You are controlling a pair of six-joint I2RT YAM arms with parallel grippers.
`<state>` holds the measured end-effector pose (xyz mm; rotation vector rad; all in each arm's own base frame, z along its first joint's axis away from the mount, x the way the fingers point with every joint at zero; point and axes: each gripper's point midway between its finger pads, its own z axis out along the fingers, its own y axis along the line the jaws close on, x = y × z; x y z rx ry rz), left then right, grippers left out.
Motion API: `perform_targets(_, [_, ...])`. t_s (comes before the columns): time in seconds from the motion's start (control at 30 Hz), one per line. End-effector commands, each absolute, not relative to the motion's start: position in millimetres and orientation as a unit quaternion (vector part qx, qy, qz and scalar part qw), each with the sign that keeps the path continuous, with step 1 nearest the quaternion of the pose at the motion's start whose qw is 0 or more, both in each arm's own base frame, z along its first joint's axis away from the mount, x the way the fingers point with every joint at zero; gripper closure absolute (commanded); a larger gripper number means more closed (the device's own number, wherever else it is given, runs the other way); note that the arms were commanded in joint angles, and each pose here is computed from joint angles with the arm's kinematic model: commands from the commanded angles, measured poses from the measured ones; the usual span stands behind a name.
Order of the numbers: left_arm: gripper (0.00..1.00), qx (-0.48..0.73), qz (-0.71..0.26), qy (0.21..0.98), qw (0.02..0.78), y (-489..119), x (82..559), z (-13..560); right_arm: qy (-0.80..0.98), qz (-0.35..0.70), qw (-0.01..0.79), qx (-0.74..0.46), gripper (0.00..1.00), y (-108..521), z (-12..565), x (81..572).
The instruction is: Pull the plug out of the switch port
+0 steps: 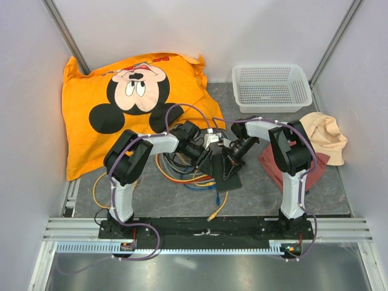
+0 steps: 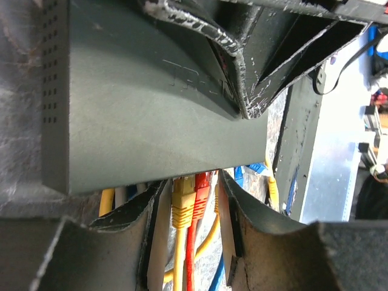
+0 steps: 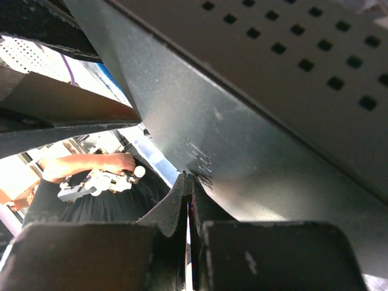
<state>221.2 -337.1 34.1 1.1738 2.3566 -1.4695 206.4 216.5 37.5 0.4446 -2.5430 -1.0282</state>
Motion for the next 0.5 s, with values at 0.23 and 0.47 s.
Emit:
perform_targets(0.23, [0.57,0.397,-0.521,0.755,0.026,-342,211,40,-0.934,-0.240,0.081,0.254,1.00,185,-38,248])
perform_targets(0.47, [0.54,0.325,-0.533,0.781,0.010,-333,241,26,-0.934,-0.239,0.081,0.254,1.00,183,-38,246])
